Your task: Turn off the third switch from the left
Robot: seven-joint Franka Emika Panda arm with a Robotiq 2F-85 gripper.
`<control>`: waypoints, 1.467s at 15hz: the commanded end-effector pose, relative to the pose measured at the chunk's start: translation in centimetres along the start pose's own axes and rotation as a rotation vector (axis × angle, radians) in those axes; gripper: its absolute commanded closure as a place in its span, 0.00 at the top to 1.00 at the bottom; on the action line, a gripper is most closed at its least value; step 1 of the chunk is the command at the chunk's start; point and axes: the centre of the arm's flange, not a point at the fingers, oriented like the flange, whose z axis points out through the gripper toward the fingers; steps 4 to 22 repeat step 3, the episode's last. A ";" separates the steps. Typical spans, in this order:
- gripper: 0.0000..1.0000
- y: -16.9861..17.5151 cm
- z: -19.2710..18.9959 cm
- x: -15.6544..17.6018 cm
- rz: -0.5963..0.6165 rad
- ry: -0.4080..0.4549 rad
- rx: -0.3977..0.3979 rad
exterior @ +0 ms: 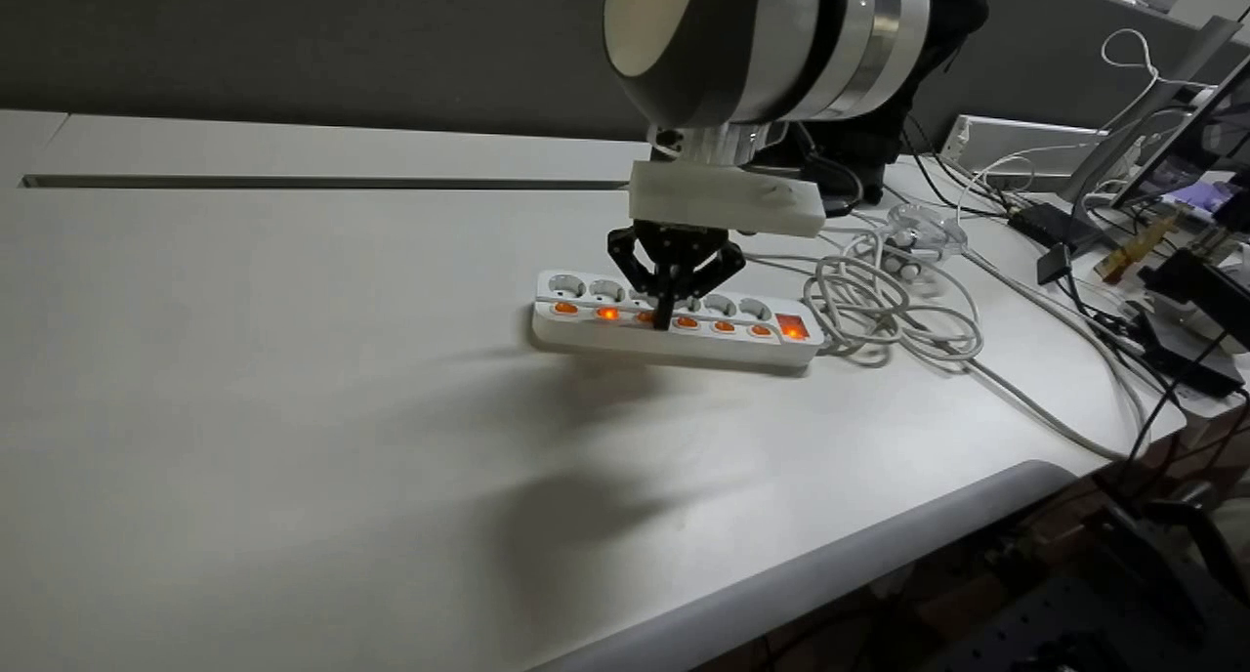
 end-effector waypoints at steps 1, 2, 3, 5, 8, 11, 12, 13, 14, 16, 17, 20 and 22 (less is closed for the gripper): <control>0.00 0.9 1.7 1.4 0.080 -0.094 0.033; 0.00 1.2 1.7 1.4 0.097 -0.122 0.041; 0.00 1.4 1.7 1.5 0.123 -0.152 0.040; 0.00 1.4 1.7 1.5 0.123 -0.152 0.040; 0.00 1.4 1.7 1.5 0.123 -0.152 0.040; 0.00 1.4 1.7 1.5 0.123 -0.152 0.040; 0.00 1.4 1.7 1.5 0.123 -0.152 0.040; 0.00 1.4 1.7 1.5 0.123 -0.152 0.040; 0.00 1.4 1.7 1.5 0.123 -0.152 0.040; 0.00 1.4 1.7 1.5 0.123 -0.152 0.040; 0.00 1.4 1.7 1.5 0.123 -0.152 0.040; 0.00 1.4 1.7 1.5 0.123 -0.152 0.040; 0.00 1.4 1.7 1.5 0.123 -0.152 0.040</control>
